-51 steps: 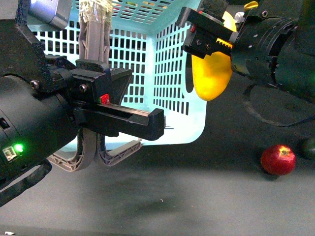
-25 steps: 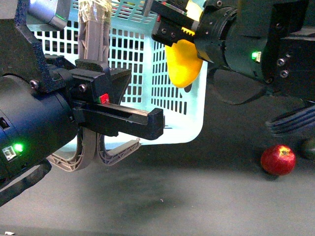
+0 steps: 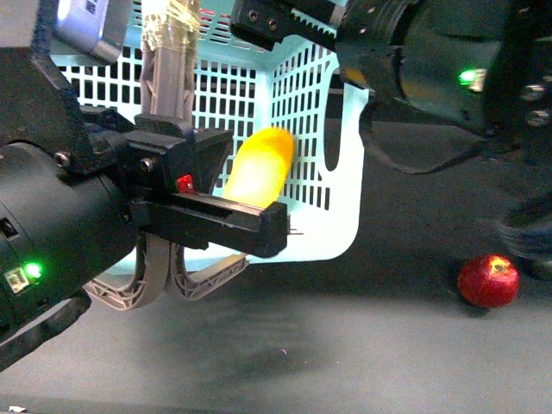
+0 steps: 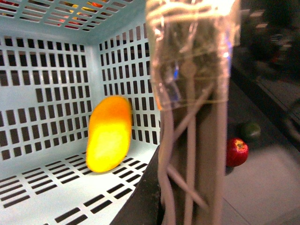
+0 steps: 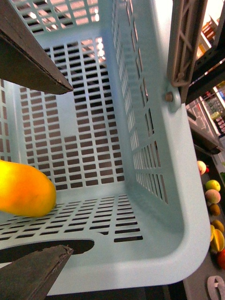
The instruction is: Pick mango with right arm and hold basket with left
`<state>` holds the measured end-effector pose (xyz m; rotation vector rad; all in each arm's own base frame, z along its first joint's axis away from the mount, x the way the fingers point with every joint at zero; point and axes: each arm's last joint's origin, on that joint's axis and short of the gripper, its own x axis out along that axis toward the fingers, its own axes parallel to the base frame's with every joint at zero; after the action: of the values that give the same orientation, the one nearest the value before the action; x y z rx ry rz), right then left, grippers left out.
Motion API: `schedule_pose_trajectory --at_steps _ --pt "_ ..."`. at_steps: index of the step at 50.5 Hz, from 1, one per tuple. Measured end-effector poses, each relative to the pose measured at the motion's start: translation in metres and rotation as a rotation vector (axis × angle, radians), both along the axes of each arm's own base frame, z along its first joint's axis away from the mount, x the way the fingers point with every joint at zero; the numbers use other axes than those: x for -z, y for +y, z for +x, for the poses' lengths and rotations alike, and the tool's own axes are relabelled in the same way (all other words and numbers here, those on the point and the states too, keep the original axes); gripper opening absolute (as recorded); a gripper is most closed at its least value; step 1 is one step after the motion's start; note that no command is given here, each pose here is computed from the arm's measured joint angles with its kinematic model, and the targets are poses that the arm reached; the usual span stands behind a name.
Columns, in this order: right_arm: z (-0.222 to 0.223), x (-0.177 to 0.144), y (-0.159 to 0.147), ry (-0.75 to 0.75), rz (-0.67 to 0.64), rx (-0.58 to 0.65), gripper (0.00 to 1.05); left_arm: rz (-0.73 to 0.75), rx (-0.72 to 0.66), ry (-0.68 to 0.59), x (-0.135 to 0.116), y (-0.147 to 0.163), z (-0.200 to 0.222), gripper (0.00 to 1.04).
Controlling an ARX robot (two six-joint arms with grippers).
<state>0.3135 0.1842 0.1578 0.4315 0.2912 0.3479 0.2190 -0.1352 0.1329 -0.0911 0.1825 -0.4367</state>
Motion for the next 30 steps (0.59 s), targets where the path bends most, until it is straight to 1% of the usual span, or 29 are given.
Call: schedule_pose_trajectory --at_steps 12,18,30 --pt "-0.039 -0.024 -0.032 -0.051 0.014 0.008 0.96 0.006 -0.004 -0.002 0.0 0.0 0.0 0.05" --pt "-0.064 -0.034 -0.057 -0.061 0.005 0.038 0.96 0.005 -0.009 -0.002 0.0 0.001 0.0 0.05" --pt "-0.114 -0.042 -0.1 -0.064 0.007 0.111 0.96 0.004 -0.005 -0.002 0.0 0.0 0.0 0.05"
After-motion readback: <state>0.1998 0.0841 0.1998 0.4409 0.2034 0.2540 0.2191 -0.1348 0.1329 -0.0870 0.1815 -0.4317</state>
